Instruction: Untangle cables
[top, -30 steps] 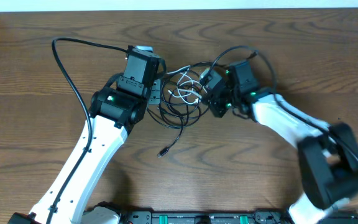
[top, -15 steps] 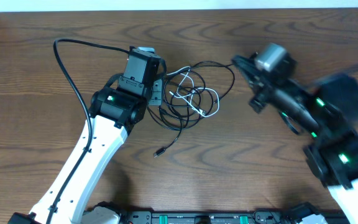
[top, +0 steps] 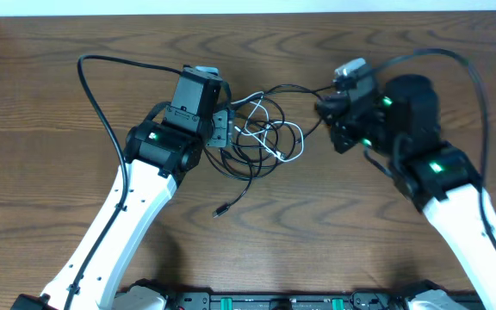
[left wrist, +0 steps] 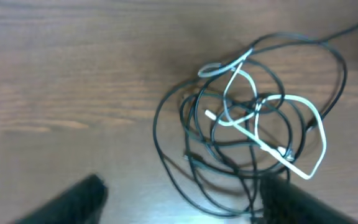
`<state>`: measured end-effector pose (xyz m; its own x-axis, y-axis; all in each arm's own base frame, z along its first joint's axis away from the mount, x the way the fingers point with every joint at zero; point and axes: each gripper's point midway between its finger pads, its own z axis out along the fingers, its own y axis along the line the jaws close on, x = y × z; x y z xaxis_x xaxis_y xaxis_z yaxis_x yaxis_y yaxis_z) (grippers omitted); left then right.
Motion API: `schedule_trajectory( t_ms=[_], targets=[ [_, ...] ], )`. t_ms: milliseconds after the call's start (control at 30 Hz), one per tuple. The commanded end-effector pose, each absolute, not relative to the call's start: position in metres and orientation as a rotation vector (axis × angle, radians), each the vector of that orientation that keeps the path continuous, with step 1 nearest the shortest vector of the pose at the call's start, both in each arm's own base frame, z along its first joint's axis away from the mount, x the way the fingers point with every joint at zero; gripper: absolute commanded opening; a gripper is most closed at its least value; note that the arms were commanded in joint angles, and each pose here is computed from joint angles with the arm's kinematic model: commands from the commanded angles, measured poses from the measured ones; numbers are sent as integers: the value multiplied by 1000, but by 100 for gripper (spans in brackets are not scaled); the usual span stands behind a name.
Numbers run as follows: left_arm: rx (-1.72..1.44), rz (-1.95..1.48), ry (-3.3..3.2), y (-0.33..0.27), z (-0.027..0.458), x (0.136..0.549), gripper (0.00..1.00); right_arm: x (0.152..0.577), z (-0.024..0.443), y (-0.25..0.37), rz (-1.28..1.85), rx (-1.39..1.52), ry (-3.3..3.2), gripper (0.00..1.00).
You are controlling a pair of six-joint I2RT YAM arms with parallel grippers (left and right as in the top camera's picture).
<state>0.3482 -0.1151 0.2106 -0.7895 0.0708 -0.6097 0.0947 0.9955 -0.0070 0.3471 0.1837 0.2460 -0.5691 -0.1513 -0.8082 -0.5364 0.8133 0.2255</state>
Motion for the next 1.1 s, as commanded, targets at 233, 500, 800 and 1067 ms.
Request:
schedule_trajectory(
  t_ms=[233,500,800,1067],
  targets=[
    [110,-54,2495,-115,208,349,98,346,145,208,913,-110,2577,84],
    [110,-54,2495,-115,208,349,98,330,113,236,905,-646,2514,95],
    [110,-54,2495,-115,208,349,98,328,54,252,799,-816,2566,97],
    [110,-54,2495,-115,208,349,98,324,22,264,807,-856,2599,82]
  ],
)
